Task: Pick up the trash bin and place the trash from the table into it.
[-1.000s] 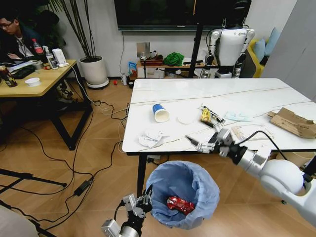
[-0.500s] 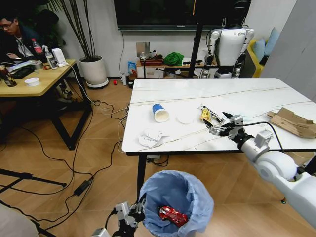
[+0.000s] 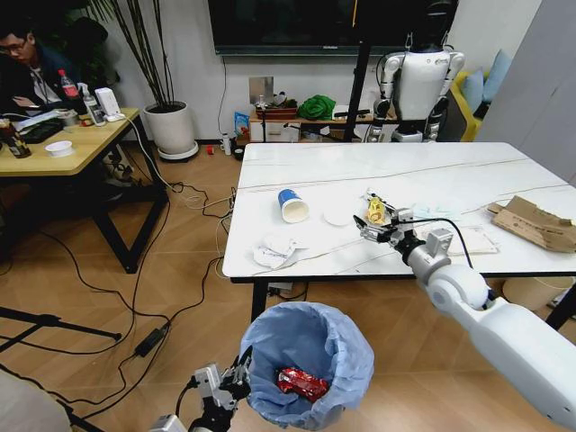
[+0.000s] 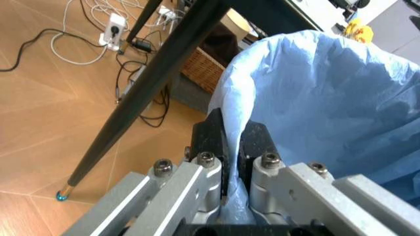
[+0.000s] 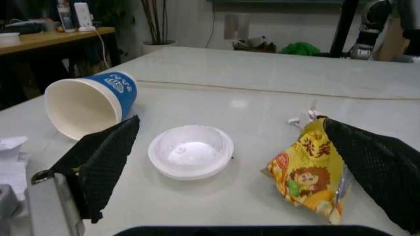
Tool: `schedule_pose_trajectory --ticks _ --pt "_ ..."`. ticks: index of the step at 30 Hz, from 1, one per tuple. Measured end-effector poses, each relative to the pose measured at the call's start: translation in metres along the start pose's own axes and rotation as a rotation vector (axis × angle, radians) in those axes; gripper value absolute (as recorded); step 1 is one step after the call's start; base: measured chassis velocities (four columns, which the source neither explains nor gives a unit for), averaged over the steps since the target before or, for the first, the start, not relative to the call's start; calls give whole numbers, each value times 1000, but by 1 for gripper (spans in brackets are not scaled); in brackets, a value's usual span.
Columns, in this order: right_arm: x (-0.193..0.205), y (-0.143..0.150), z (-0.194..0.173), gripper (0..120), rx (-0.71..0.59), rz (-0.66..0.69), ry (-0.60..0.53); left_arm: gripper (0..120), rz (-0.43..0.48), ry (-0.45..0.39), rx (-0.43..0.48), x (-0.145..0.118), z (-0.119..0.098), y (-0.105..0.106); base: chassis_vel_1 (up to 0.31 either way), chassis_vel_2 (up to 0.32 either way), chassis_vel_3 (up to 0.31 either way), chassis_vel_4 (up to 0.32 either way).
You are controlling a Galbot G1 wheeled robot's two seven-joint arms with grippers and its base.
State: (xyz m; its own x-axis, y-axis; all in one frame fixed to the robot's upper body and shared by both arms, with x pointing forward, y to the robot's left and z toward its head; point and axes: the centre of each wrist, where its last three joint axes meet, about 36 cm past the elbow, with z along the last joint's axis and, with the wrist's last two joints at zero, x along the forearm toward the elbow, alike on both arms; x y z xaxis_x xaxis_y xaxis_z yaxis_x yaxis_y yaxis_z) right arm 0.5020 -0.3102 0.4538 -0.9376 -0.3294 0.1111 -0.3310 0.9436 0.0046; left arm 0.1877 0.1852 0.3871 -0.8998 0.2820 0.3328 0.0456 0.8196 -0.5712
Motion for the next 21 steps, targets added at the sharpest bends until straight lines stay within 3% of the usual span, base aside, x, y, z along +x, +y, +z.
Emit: schedule_pose_trajectory --ticks 9,21 --pt "-33 5 1 100 4 -13 9 1 -9 -13 8 0 -6 4 0 0 0 0" --pt "-58 -30 20 100 14 95 61 1 -15 -17 15 -2 -9 9 0 0 0 0"
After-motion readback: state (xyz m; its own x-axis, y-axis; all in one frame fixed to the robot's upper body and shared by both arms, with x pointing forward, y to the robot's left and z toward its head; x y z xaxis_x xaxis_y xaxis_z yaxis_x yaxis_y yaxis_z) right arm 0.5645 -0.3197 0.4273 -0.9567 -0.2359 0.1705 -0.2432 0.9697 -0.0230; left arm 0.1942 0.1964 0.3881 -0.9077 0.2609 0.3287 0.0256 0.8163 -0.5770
